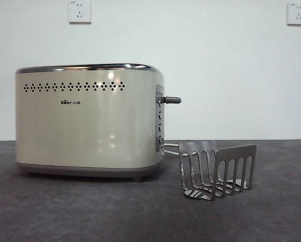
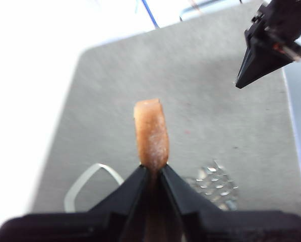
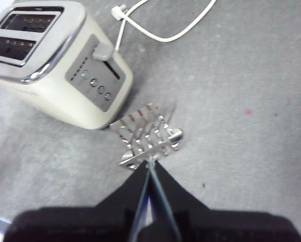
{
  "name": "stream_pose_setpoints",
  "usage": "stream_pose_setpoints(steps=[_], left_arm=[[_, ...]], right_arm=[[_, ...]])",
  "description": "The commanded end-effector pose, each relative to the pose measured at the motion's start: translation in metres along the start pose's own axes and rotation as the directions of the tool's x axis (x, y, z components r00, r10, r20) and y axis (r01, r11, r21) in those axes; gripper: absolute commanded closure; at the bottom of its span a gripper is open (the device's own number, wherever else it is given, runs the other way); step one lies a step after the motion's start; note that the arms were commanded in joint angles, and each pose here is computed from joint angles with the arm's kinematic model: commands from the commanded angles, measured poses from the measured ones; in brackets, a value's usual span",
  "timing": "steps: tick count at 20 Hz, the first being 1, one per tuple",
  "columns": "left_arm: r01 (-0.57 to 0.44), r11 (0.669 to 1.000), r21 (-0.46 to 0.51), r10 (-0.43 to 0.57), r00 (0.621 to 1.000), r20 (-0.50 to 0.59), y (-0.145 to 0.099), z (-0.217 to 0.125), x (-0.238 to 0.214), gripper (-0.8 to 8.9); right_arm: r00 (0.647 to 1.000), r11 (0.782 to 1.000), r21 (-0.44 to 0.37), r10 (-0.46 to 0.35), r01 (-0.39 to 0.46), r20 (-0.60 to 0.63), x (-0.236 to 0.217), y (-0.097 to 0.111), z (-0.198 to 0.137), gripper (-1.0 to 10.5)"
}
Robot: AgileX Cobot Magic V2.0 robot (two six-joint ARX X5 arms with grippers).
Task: Pick up a slice of bread from the rack,put the bread on the toaster,press the button
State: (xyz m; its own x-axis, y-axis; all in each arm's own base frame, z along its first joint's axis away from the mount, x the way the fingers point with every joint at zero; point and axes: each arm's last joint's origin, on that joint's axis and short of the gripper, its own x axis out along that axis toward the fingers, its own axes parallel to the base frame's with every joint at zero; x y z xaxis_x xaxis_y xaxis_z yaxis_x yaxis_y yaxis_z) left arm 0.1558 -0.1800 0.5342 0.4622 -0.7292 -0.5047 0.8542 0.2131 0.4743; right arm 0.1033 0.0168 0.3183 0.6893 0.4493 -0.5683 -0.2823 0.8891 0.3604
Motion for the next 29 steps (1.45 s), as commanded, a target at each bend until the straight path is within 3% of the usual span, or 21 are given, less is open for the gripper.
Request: stream_pose_setpoints(steps=[1,5,9,11,16,24,29], left_arm=[[-0.077,0.996,0.053,0.077,0.997,-0.005,-0.004,-0.003,-0.025,8.23],[-0.117,0.981,0.154,0.134,0.985,-0.107,-0.032,-0.036,-0.061,8.23],[-0.095,0.923,0.373,0.178,0.964,-0.196,-0.060,-0.071,-0.081,8.23],[-0.095,0.901,0.423,0.194,0.961,-0.197,-0.063,-0.074,-0.087,8.23],[-0.041,0.881,0.470,0.197,0.938,-0.286,-0.053,-0.073,-0.061,8.23],[0.154,0.861,0.485,0.107,0.876,-0.470,-0.026,-0.081,0.015,8.22],[0.136,0.875,0.464,0.131,0.856,-0.499,-0.008,-0.090,0.039,8.22]], right_arm=[[1.000,1.000,-0.017,-0.011,0.011,0.013,-0.001,0.000,0.001,9.5],[1.000,1.000,-0.020,-0.020,0.021,0.019,-0.001,0.000,0.002,9.5],[0.999,0.999,-0.028,-0.017,0.018,0.039,-0.001,0.001,0.004,9.5],[0.999,0.999,-0.028,-0.017,0.019,0.038,-0.001,0.000,0.004,9.5],[0.999,0.999,-0.028,-0.018,0.019,0.038,-0.001,0.000,0.004,9.5],[0.999,0.997,-0.075,-0.018,0.021,0.042,-0.001,0.001,0.004,9.5],[0.999,0.995,-0.101,-0.017,0.022,0.041,-0.001,0.001,0.004,9.5]])
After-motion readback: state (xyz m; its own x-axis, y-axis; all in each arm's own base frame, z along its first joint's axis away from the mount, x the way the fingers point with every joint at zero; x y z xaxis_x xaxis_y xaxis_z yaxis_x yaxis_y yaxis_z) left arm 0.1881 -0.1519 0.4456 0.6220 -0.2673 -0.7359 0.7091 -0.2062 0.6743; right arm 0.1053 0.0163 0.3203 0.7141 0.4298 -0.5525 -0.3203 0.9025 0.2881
